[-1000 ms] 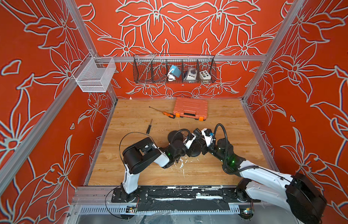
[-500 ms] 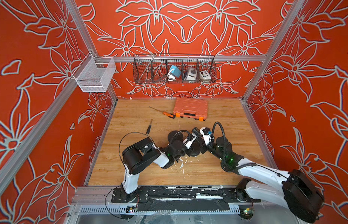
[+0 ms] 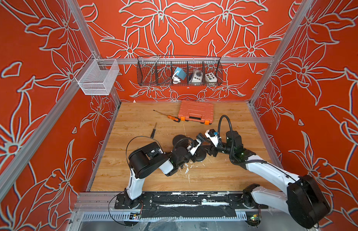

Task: Assemble a microphone stand
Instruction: Screw the microphone stand pole into the microphone stand base.

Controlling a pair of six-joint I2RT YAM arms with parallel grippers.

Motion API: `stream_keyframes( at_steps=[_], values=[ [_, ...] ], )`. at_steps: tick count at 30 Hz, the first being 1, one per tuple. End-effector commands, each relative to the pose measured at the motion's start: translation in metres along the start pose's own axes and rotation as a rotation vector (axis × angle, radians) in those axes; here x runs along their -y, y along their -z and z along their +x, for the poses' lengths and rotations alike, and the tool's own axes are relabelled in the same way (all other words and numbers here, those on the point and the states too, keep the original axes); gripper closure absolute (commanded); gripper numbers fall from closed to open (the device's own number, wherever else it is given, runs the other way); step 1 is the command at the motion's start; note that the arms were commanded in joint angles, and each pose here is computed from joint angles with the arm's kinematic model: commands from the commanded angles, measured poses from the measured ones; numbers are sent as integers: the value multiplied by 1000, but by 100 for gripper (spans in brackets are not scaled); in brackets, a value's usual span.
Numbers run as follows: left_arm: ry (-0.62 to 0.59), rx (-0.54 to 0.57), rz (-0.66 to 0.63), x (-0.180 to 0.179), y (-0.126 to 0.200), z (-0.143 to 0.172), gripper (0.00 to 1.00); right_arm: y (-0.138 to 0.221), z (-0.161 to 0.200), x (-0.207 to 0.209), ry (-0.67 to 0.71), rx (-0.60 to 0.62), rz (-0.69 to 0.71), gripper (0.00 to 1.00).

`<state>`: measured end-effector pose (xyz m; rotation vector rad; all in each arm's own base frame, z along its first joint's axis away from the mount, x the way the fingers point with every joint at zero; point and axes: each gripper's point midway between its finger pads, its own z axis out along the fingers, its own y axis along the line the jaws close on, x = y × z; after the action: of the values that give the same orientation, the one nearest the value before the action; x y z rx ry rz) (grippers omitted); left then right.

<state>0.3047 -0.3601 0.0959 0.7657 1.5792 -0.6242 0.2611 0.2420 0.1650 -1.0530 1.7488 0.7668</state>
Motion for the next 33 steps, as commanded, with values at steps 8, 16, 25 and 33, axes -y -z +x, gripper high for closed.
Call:
stream_keyframes(
  at_steps=[8,16,25,33],
  values=[
    [3,-135,46,10,4,46,92,-12,-10,-3,145,22,-113,62],
    [8,-141,55,11,2,46,90,-8,-4,11,55,93,26,100],
    [18,-77,54,11,-5,19,66,-3,49,26,-177,-56,440,100],
    [11,-7,54,10,-15,-11,66,-7,60,21,-178,-151,495,100]
  ],
)
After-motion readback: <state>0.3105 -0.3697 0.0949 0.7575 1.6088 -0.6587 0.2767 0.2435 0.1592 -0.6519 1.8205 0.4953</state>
